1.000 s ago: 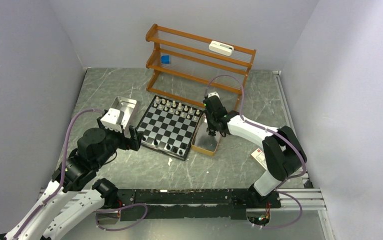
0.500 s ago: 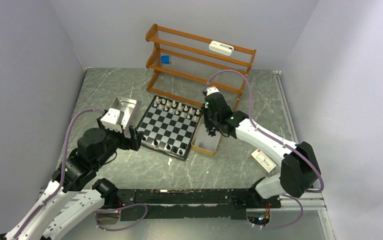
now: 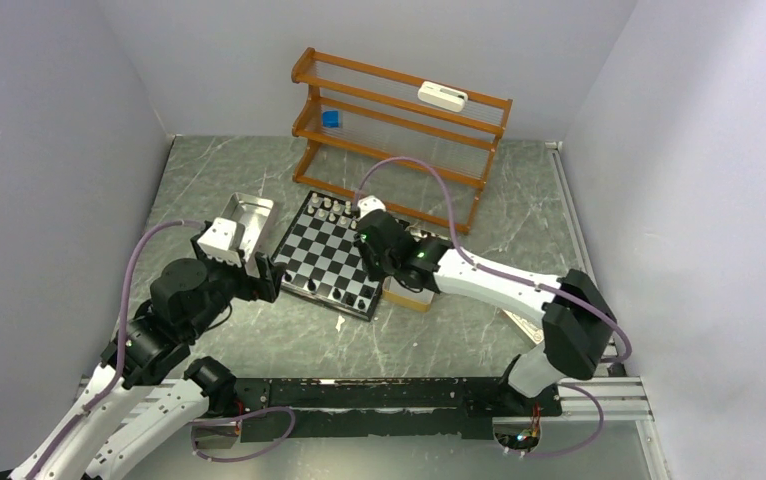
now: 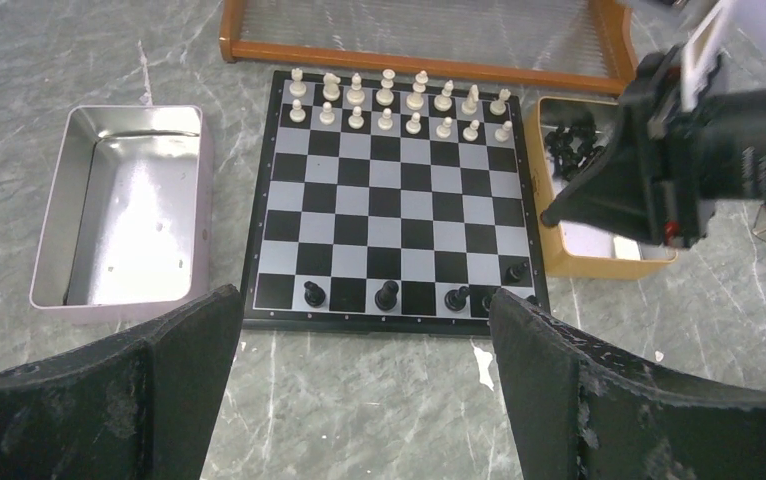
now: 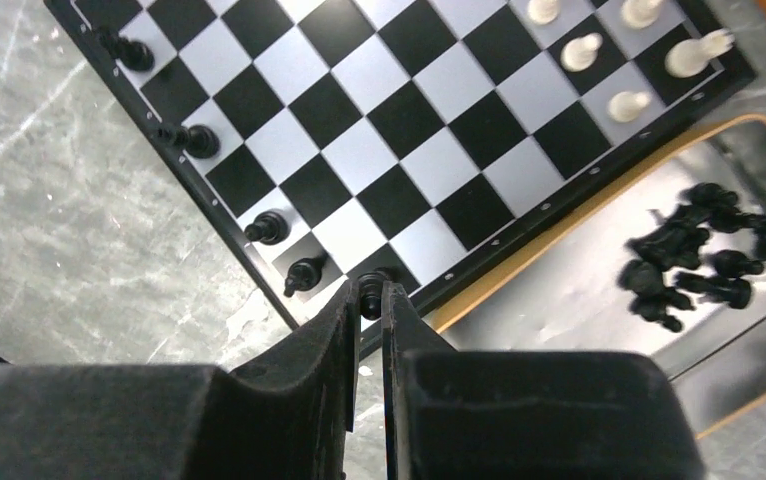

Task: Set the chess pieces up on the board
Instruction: Pick up the chess piece from the storage box, then place the chess piece on the chessboard.

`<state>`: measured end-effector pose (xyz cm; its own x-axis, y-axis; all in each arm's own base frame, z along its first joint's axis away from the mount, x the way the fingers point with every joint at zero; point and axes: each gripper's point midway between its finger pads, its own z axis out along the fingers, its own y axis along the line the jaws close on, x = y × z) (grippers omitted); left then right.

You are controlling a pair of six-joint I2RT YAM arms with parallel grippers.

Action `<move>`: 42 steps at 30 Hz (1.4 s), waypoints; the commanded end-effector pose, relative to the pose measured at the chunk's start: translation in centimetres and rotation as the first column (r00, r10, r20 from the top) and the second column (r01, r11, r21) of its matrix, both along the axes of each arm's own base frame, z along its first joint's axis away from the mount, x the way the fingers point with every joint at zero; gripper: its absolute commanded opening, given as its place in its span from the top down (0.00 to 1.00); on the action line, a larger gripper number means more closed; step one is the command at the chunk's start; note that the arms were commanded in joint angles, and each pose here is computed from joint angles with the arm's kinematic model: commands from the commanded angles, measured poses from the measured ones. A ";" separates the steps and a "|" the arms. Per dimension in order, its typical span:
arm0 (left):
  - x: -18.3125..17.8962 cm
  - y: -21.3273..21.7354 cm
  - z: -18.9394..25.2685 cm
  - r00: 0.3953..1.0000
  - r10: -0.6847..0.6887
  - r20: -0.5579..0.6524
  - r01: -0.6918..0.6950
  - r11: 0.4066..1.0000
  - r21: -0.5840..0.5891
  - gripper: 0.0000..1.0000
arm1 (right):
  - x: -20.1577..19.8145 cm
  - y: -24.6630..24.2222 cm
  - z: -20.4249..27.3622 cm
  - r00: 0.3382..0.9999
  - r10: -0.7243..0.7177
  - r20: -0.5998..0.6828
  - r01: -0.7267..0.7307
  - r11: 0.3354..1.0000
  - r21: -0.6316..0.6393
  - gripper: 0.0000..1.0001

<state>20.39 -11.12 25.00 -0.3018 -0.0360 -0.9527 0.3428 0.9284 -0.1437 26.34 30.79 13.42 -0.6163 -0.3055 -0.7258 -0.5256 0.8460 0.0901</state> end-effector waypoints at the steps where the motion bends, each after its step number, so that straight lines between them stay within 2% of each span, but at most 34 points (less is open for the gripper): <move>1: -0.1 -0.1 1.0 0.999 -0.012 0.043 0.013 1.000 -0.012 0.03 | -0.6 1.6 -0.5 1.000 -0.003 -0.006 0.003 1.000 -0.004 0.86; 9: -0.1 0.0 1.2 0.999 -0.009 0.051 0.010 1.000 -0.015 0.03 | -1.5 3.4 -2.8 0.999 0.027 -0.018 -0.028 0.998 -0.063 0.85; 20: -0.2 0.3 1.4 0.998 -0.001 0.056 0.002 1.000 -0.018 0.02 | -0.8 3.6 -4.3 1.000 0.015 0.003 -0.014 0.992 -0.127 0.85; 42: -0.2 0.2 1.3 0.998 -0.005 0.056 0.006 1.000 -0.018 0.03 | -0.2 4.8 -7.3 1.000 0.021 -0.021 -0.024 0.987 -0.162 0.85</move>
